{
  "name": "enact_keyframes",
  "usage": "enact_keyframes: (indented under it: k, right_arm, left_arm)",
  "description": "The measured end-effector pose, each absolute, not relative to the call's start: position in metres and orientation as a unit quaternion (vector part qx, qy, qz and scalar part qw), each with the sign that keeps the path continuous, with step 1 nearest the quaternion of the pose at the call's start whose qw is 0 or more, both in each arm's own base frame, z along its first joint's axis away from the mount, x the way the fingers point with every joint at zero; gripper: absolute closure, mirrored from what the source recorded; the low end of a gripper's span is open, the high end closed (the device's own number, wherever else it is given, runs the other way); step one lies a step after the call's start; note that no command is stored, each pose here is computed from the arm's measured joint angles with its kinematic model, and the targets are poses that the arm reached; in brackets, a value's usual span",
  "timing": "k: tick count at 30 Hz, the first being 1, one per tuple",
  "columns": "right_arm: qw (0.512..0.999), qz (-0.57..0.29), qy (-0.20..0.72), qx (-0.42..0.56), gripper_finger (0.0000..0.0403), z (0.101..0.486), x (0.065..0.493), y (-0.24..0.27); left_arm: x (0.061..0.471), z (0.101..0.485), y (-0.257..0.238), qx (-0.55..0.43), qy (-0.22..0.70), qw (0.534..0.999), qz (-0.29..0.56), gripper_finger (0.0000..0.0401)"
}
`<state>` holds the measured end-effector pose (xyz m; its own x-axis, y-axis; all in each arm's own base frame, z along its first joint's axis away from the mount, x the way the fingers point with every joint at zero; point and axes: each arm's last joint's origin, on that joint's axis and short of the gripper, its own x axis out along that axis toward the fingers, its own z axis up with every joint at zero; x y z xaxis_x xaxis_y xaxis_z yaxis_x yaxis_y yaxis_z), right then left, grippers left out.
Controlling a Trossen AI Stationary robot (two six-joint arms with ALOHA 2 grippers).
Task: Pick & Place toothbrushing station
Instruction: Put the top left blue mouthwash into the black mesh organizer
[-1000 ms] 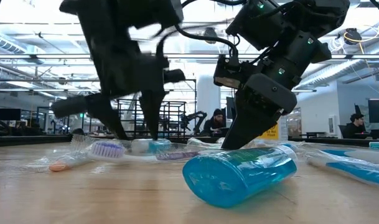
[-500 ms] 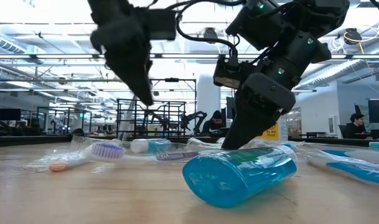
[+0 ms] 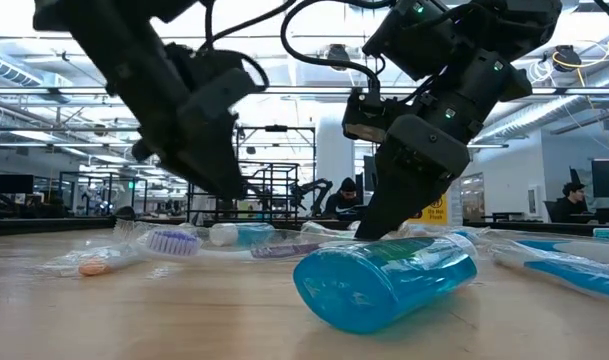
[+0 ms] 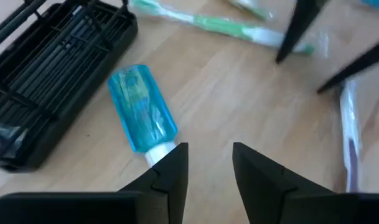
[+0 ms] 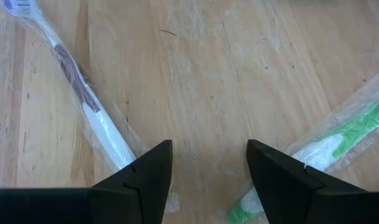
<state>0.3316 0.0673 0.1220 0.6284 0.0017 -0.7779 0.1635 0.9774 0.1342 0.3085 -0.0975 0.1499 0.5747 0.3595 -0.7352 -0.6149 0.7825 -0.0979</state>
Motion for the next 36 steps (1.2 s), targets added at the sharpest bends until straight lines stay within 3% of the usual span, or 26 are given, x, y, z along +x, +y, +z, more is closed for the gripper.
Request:
enact_keyframes:
  k: [9, 29, 36]
  right_arm:
    - [0.904, -0.041, 0.414, 0.1, 0.0204, 0.124, 0.334, 0.068]
    - [0.905, -0.04, 0.412, 0.099, 0.0204, 0.124, 0.334, 0.068]
    - [0.906, -0.039, 0.41, 0.099, 0.0204, 0.124, 0.335, 0.068]
  left_arm:
    - [0.301, 0.14, -0.092, -0.181, 0.365, 0.86, 0.306, 0.0236]
    - [0.3, 0.133, -0.084, -0.213, 0.34, 0.854, 0.33, 0.0258]
    - [0.304, 0.111, -0.085, -0.211, 0.359, 0.845, 0.335, 0.0258]
